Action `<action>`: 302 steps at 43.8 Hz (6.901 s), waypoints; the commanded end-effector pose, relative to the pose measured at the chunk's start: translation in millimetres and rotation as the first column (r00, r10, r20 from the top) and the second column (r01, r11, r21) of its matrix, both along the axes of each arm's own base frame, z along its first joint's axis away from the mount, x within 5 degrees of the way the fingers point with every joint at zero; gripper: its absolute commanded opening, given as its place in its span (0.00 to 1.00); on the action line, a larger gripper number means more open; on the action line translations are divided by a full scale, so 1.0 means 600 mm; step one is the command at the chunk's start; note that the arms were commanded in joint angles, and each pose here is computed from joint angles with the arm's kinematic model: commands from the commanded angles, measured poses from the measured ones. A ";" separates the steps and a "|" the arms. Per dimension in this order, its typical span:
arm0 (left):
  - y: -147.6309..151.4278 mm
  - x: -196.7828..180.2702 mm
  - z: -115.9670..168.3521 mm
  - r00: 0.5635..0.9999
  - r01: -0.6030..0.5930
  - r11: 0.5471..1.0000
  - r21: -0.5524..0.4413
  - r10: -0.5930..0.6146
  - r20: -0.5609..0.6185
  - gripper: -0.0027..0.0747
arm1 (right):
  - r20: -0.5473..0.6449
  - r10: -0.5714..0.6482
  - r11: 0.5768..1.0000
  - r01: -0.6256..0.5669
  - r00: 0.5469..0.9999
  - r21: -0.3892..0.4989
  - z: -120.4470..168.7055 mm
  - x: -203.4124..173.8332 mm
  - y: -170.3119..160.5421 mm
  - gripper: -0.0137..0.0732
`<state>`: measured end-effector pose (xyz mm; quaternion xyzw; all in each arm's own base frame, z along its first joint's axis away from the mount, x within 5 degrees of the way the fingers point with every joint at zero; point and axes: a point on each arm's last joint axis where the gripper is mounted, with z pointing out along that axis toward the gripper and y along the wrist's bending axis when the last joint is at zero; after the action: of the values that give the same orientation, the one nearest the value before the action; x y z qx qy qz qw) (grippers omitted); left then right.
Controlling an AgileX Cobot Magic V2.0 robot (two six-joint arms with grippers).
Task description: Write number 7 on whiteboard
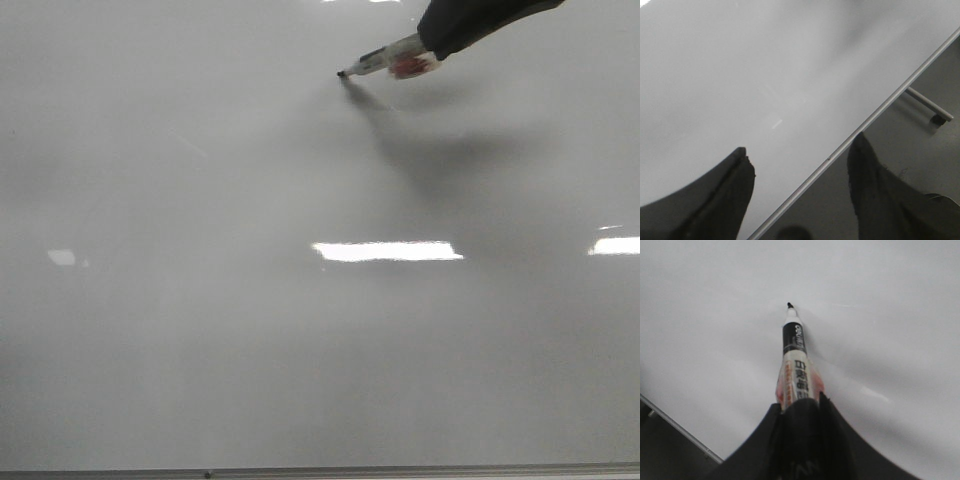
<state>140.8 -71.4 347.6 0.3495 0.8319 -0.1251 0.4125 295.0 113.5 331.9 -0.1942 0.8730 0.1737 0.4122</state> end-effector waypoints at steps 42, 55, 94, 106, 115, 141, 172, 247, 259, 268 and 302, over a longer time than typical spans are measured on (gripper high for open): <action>-0.013 0.001 0.030 0.986 0.084 0.995 -0.050 -0.076 0.149 0.56 | -0.094 0.247 0.959 -0.257 0.965 -0.119 0.007 -0.091 0.001 0.08; -0.075 -0.012 0.014 0.926 0.372 0.927 -0.049 -0.367 0.091 0.57 | -0.034 0.624 0.752 -0.613 0.780 -0.243 0.060 -0.211 0.017 0.08; -0.275 0.054 -0.026 0.777 0.623 0.781 -0.048 -0.624 -0.079 0.72 | -0.010 0.683 0.715 -0.672 0.730 -0.195 0.066 -0.227 0.024 0.08; -0.276 0.054 -0.026 0.771 0.631 0.775 -0.048 -0.632 -0.072 0.31 | -0.009 0.683 0.715 -0.671 0.731 -0.195 0.066 -0.227 0.024 0.08; -0.277 0.054 -0.025 0.773 0.628 0.776 -0.054 -0.630 -0.070 0.10 | -0.008 0.682 0.716 -0.671 0.731 -0.195 0.066 -0.227 0.024 0.11; -0.169 0.103 -0.004 0.943 0.315 0.947 0.068 -0.304 -0.132 0.01 | -0.030 0.247 0.924 -0.244 0.969 -0.295 0.095 -0.244 -0.079 0.82; 0.149 0.204 -0.055 0.728 -0.684 0.720 -0.115 0.683 -0.049 0.01 | -0.015 0.189 0.939 -0.186 0.982 -0.288 0.097 -0.253 -0.094 0.82; 0.003 -0.002 0.047 0.980 -0.153 0.980 -0.125 0.167 0.109 0.55 | 0.110 -0.185 0.979 0.193 0.977 -0.067 0.112 -0.363 -0.144 0.82; 0.045 -0.046 0.045 0.918 -0.388 0.910 -0.145 0.396 0.031 0.55 | 0.085 -0.187 0.978 0.193 0.979 -0.078 0.077 -0.363 -0.144 0.82; 0.042 -0.044 0.049 0.918 -0.380 0.909 -0.173 0.393 0.047 0.43 | 0.113 -0.191 0.978 0.199 0.975 -0.063 0.079 -0.359 -0.144 0.72; 0.042 -0.043 0.052 0.918 -0.375 0.908 -0.186 0.392 0.061 0.01 | 0.111 -0.191 0.978 0.199 0.975 -0.064 0.078 -0.359 -0.144 0.08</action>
<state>113.2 -44.5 365.3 0.1516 0.8729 -0.0831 0.4563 77.0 27.7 367.9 -0.1369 0.8892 0.0900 0.4272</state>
